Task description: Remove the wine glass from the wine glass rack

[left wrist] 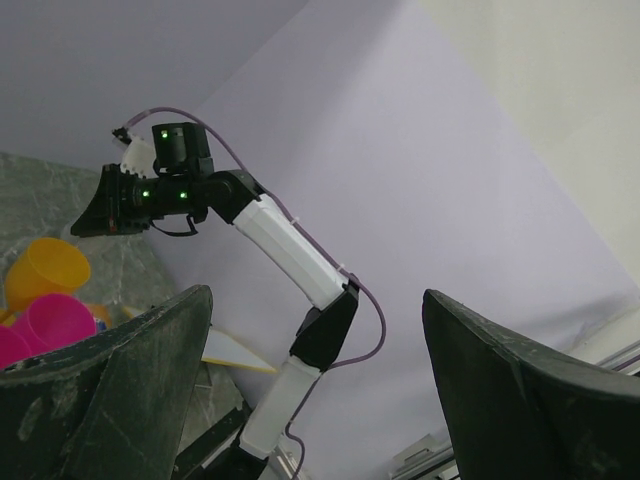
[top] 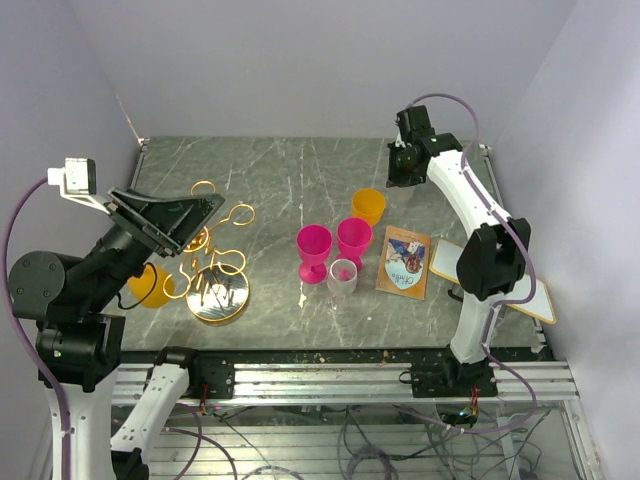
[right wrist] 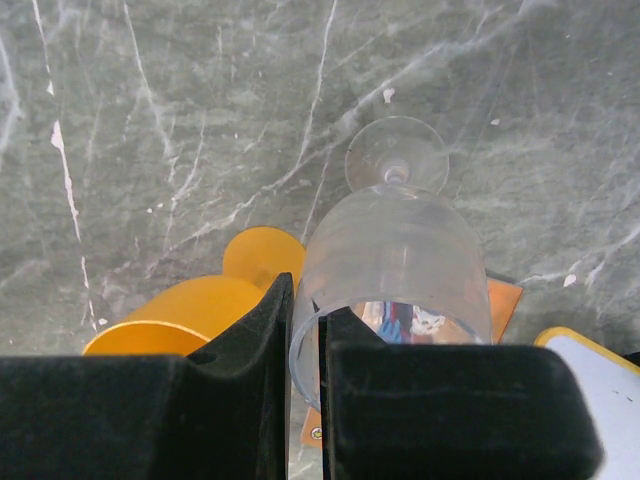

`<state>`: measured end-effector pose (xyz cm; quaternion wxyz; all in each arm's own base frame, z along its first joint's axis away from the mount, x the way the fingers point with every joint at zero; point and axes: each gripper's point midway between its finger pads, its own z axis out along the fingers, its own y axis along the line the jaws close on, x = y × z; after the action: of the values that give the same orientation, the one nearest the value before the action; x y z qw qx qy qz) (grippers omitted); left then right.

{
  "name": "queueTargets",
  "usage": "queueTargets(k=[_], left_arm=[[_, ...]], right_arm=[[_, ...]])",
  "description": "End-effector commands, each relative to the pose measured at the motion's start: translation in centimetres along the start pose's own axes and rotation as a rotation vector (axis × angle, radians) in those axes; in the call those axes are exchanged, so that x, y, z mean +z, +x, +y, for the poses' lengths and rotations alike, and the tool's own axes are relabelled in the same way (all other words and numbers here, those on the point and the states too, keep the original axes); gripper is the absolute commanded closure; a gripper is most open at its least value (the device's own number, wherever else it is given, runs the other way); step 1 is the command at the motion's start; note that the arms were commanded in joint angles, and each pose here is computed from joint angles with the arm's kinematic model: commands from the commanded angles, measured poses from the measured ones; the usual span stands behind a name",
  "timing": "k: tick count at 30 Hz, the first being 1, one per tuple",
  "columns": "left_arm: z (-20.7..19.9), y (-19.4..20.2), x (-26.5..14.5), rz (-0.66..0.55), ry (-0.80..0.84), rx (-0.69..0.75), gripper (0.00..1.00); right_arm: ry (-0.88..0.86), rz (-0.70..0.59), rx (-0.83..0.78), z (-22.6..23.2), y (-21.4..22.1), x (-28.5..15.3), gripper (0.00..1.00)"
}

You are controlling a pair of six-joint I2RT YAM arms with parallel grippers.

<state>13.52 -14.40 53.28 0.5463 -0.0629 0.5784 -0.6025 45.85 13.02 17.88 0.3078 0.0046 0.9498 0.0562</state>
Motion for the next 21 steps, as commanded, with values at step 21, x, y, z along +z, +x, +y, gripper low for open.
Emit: queueTargets(k=[21], left_arm=[[1.4, -0.4, -1.7, -0.026, -0.169, 0.112, 0.05]], right_arm=[[-0.049, 0.014, -0.035, 0.9, -0.6, 0.1, 0.77]])
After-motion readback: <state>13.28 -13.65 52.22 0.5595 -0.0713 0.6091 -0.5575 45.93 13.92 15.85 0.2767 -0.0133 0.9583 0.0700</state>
